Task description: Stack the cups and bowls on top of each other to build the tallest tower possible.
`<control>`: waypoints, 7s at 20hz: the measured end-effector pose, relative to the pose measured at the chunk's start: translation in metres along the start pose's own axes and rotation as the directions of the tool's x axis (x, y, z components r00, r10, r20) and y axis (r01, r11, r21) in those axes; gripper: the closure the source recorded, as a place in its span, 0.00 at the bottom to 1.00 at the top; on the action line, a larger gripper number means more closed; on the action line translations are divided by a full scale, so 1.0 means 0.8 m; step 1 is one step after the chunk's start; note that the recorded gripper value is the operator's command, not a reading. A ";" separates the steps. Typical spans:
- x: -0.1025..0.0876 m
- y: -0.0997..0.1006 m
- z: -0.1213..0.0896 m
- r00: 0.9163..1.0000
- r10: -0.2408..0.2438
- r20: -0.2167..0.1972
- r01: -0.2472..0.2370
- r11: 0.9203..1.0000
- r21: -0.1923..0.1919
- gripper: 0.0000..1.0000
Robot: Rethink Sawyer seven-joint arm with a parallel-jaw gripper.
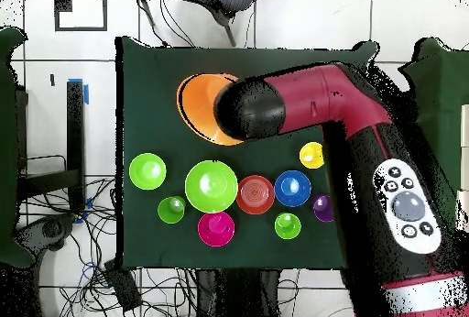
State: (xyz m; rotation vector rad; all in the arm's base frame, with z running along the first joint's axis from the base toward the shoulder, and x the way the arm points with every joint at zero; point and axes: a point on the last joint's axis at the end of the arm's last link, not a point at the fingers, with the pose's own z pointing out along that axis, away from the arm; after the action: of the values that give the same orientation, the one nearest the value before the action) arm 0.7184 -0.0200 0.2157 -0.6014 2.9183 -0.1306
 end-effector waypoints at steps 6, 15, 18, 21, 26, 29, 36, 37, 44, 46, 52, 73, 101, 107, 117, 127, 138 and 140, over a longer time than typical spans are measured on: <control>-0.022 0.013 -0.038 0.996 -0.081 0.032 0.077 0.991 0.111 1.00; -0.043 0.028 -0.102 0.968 -0.247 0.032 0.219 0.905 0.366 1.00; -0.045 0.027 -0.117 0.956 -0.293 0.015 0.256 0.860 0.441 1.00; -0.043 0.020 -0.128 0.948 -0.319 -0.006 0.279 0.820 0.500 1.00; -0.031 0.000 -0.145 0.936 -0.347 -0.058 0.312 0.742 0.593 1.00; -0.025 -0.009 -0.146 0.932 -0.352 -0.081 0.324 0.716 0.618 1.00; -0.018 -0.025 -0.145 0.952 -0.296 -0.081 0.272 0.694 0.667 1.00; -0.018 -0.026 -0.145 0.956 -0.283 -0.073 0.257 0.697 0.670 1.00; -0.012 -0.040 -0.133 0.993 -0.108 0.040 0.051 0.727 0.685 1.00; -0.010 -0.043 -0.129 0.995 -0.079 0.057 0.018 0.727 0.687 1.00; 0.006 -0.050 -0.107 0.996 -0.017 0.084 -0.049 0.686 0.726 1.00; 0.087 -0.084 0.008 0.998 -0.036 0.051 -0.027 0.494 0.869 1.00; 0.115 -0.019 0.105 0.990 -0.128 0.056 0.015 0.499 0.866 1.00; 0.095 0.006 0.090 0.973 -0.186 0.136 -0.033 0.472 0.881 1.00; 0.104 -0.009 0.077 0.951 -0.205 0.233 -0.136 0.398 0.907 1.00; 0.133 -0.044 0.101 0.947 -0.257 0.194 -0.123 0.268 0.956 1.00; 0.164 -0.046 0.134 0.938 -0.284 0.200 -0.146 0.202 0.969 1.00; 0.167 -0.042 0.137 0.935 -0.287 0.210 -0.159 0.189 0.969 1.00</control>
State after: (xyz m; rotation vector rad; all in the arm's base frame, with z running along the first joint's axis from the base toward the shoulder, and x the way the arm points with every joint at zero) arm 0.6288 -0.1096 0.0937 -0.3864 1.7607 -1.6022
